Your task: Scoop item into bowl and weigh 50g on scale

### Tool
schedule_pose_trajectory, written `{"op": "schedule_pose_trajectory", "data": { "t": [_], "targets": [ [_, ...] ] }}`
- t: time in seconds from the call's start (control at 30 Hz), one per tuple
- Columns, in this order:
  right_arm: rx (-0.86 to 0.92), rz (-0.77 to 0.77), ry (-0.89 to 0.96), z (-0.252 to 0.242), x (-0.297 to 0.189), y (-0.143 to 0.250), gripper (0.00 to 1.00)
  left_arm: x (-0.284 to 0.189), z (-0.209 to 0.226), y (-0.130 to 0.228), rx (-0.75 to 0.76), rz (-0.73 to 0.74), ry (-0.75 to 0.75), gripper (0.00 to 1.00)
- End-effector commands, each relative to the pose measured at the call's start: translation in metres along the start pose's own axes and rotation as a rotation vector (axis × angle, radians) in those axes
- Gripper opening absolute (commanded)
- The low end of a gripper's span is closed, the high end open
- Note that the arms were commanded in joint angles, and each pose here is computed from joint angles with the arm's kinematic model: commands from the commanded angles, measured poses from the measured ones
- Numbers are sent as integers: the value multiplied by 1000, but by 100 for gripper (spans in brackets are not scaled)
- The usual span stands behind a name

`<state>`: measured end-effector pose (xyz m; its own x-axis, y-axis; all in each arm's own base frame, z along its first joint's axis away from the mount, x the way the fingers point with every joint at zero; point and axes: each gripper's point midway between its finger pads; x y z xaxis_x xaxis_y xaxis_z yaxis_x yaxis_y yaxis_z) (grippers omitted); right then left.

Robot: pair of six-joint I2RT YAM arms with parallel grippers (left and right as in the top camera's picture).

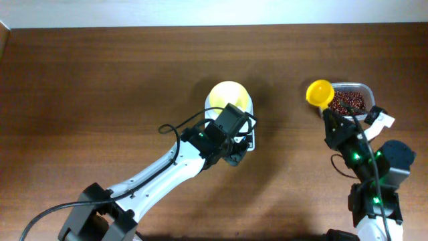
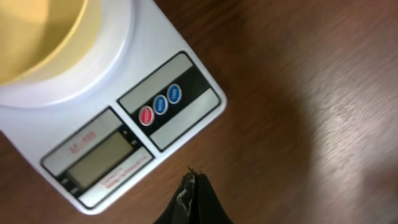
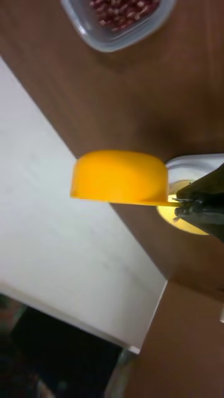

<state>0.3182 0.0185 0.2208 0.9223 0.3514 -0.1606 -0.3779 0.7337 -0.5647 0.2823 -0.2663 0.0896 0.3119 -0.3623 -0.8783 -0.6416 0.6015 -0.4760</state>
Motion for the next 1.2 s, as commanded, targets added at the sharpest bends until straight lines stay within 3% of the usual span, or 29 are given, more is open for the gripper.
{"op": "schedule_pose_trajectory", "data": {
  "t": [0.0,0.2,0.37,0.53,0.6,0.73,0.93,1.17],
  "targets": [
    [21,21,-54,8,6,-4,4,4,7,-2,86,-1,-49,0],
    [22,66,-92,12,9,3,4,33,-9,11,80,61,57,0],
    [74,93,-109,15,9,7,4,33,-11,-2,80,7,69,0],
    [73,163,-163,25,6,19,4,26,-11,-50,-273,-175,90,0],
    [77,190,-178,27,5,24,4,25,-10,-55,-322,-198,94,0],
    [77,202,-187,29,4,25,4,26,-14,-54,-316,-195,72,0],
    [94,213,-172,25,4,28,4,26,-6,-53,-309,-236,-145,0],
    [94,210,-170,25,4,28,4,47,-11,-42,-301,-181,-122,0]
  ]
}}
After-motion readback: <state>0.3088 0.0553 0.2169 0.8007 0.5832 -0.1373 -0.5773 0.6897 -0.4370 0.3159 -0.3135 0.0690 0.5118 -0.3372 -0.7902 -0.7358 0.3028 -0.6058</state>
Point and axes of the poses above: each gripper's point midway between its finger pads, its own x axis out along the fingers, its own z axis along the line the jaws close on, y = z × x, and after that the axes turned 5 degrees about x, right-handed
